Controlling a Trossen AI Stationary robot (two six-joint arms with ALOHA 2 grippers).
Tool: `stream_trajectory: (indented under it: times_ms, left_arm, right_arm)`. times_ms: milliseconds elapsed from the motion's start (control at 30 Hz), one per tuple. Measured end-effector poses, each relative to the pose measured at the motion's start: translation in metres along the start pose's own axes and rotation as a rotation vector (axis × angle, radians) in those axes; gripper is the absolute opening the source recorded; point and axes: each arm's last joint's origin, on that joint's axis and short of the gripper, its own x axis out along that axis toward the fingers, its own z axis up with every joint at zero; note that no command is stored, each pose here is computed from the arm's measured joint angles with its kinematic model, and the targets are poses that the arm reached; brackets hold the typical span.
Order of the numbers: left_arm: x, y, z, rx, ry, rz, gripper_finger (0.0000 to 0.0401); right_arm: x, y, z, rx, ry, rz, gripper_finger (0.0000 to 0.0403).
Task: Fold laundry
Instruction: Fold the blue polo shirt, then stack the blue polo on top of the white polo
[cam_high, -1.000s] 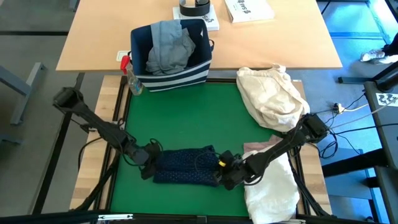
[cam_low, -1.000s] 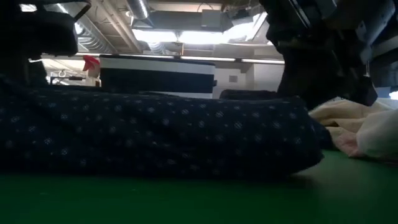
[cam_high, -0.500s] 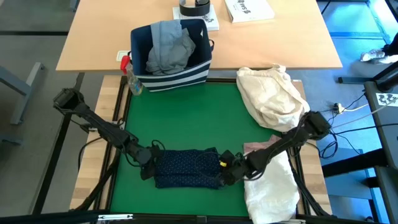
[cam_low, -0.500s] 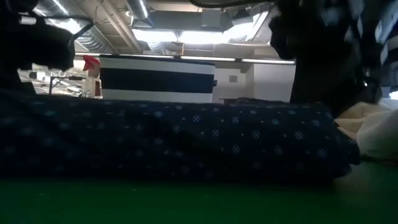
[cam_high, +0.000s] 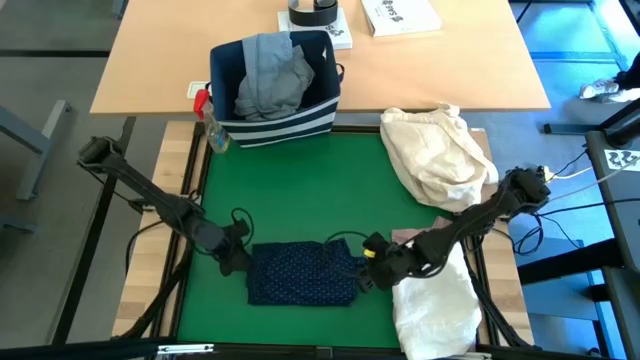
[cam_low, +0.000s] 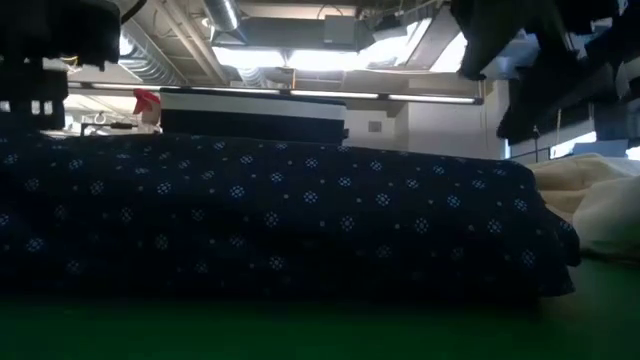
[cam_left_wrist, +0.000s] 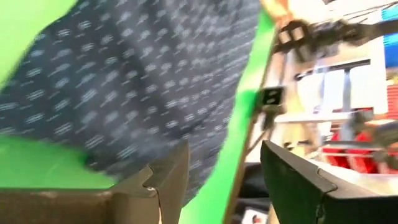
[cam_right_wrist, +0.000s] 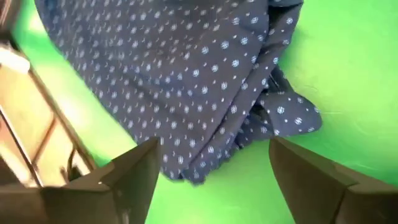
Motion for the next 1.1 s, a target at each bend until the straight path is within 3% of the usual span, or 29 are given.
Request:
stream_trajectory:
  times_ms: [167, 300, 500, 667, 800, 1100]
  left_arm:
    - [-0.009, -0.011, 0.007, -0.012, -0.112, -0.057, 0.019]
    - [-0.009, -0.015, 0.011, 0.011, -0.203, -0.067, 0.019]
    - [0.01, -0.012, 0.015, 0.063, -0.243, -0.008, 0.019]
    - [0.034, -0.01, 0.027, 0.128, -0.261, -0.025, 0.019]
    - [0.055, 0.0, 0.035, 0.18, -0.254, 0.012, 0.019]
    - [0.104, 0.046, 0.032, 0.277, -0.104, 0.228, 0.019]
  right_arm:
    - [0.017, -0.009, -0.01, 0.148, -0.003, 0.009, 0.031]
    - [0.029, -0.016, -0.021, 0.195, 0.013, -0.011, 0.0307]
    - [0.059, -0.027, -0.027, 0.26, -0.004, 0.003, 0.0306]
    - [0.075, -0.031, -0.027, 0.289, -0.048, 0.03, 0.0305]
    - [0.084, -0.029, -0.025, 0.297, -0.07, 0.091, 0.0305]
    - [0.092, -0.03, -0.024, 0.296, -0.138, 0.09, 0.0305]
